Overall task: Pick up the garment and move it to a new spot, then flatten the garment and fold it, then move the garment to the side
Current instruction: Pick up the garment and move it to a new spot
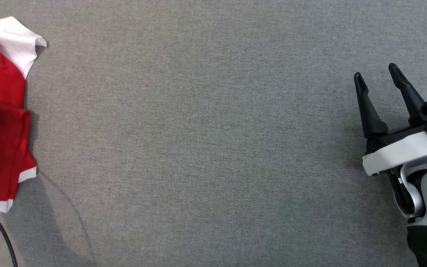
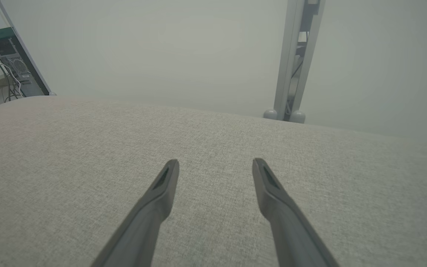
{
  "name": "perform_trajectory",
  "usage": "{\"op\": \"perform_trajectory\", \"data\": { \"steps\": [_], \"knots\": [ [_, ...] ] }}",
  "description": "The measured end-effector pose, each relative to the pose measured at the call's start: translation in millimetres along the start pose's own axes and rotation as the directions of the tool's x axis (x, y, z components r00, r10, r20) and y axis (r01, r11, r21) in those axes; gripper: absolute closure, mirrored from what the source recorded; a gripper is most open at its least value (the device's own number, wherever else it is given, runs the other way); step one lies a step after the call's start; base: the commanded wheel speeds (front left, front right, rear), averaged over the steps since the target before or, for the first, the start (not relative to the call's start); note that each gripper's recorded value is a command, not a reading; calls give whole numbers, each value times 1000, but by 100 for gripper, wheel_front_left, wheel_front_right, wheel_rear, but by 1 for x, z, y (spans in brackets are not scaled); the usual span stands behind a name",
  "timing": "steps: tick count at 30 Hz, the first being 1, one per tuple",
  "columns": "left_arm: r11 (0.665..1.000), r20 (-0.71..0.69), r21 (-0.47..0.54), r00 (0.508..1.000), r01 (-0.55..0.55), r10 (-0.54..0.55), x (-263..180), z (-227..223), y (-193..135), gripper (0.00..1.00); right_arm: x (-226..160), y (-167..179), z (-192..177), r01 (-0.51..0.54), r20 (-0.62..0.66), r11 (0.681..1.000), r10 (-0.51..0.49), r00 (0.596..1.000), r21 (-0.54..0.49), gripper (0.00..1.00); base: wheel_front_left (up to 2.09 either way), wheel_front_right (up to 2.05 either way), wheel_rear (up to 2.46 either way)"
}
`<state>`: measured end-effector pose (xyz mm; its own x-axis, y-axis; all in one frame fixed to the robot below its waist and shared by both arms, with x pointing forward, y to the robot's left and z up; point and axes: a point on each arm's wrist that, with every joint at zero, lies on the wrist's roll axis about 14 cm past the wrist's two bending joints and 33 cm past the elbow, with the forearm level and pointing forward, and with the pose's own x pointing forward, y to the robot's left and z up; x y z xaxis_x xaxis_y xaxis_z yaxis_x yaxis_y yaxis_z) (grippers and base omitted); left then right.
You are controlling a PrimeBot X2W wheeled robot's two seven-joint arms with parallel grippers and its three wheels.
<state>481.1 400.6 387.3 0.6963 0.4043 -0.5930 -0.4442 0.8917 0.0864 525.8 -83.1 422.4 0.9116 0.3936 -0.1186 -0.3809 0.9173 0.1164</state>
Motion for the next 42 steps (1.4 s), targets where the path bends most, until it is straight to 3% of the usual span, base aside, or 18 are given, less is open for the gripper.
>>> {"op": "perform_trajectory", "data": {
  "steps": [10, 21, 33, 42],
  "knots": [
    [999, 298, -36, 954, -9, 20, -19, 68, 19, 100, 5, 7, 7, -7, 23, 1000, 7, 1000, 10, 0, 0, 0, 0],
    [994, 614, -66, 789, 89, -30, -94, 127, 9, 100, -17, 16, 39, 9, 100, 1000, -11, 995, 18, 0, 0, 0, 0],
    [968, 731, -19, 664, 251, -158, -200, 117, -44, 100, -59, 16, 80, 63, 192, 998, -67, 979, 24, 0, 0, 0, 0],
    [914, 732, 80, 598, 398, -325, -251, 103, -103, 100, -90, 4, 95, 126, 228, 992, -129, 965, 27, 0, 0, 0, 0]
  ]
}}
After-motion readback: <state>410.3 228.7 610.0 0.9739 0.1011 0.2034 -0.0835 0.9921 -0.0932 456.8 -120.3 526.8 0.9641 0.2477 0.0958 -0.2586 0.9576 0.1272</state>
